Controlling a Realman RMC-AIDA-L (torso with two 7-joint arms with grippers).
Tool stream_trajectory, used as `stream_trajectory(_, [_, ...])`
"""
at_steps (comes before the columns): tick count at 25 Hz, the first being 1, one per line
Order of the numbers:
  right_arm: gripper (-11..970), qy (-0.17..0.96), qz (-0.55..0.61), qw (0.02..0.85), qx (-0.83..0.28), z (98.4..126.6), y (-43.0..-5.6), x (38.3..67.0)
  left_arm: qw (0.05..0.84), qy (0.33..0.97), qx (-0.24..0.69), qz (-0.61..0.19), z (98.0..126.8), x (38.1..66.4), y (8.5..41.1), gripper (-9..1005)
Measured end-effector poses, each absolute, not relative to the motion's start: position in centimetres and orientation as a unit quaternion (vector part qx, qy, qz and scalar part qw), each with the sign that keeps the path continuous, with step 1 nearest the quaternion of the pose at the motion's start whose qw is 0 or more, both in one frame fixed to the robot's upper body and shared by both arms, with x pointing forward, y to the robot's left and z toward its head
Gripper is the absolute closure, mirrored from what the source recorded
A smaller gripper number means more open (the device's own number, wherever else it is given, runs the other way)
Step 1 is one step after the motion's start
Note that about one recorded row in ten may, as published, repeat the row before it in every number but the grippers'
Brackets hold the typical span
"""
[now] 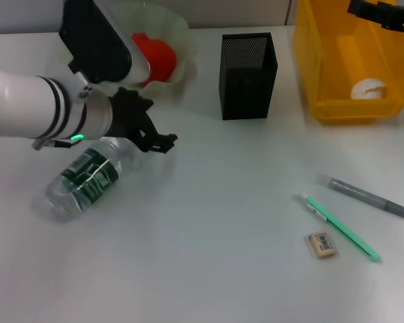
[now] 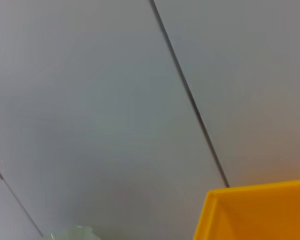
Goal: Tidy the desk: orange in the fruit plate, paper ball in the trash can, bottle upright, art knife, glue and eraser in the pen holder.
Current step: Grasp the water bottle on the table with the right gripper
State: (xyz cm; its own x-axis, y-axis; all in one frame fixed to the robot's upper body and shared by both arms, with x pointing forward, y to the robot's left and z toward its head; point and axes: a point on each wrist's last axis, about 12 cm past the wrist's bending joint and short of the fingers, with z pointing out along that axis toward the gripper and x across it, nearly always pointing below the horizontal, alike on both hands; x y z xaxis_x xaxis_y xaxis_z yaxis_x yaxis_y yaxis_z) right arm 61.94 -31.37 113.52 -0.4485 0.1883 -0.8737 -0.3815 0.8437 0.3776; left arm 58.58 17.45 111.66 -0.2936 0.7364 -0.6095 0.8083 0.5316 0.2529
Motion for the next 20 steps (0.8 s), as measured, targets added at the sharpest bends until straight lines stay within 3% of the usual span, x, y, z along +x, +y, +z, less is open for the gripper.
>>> stream_trajectory(9, [256, 0.798, 0.290, 0.526, -0.049, 113.3, -31.7, 61.2, 0.329, 0.815, 0.477, 0.025, 111.0, 59.8, 18.7, 199])
stream_trajectory(20, [256, 0.793, 0.295, 0.532, -0.043, 113.4, -32.1, 60.9, 0.315, 0.825, 0.469, 0.029, 110.9, 59.6, 19.1, 199])
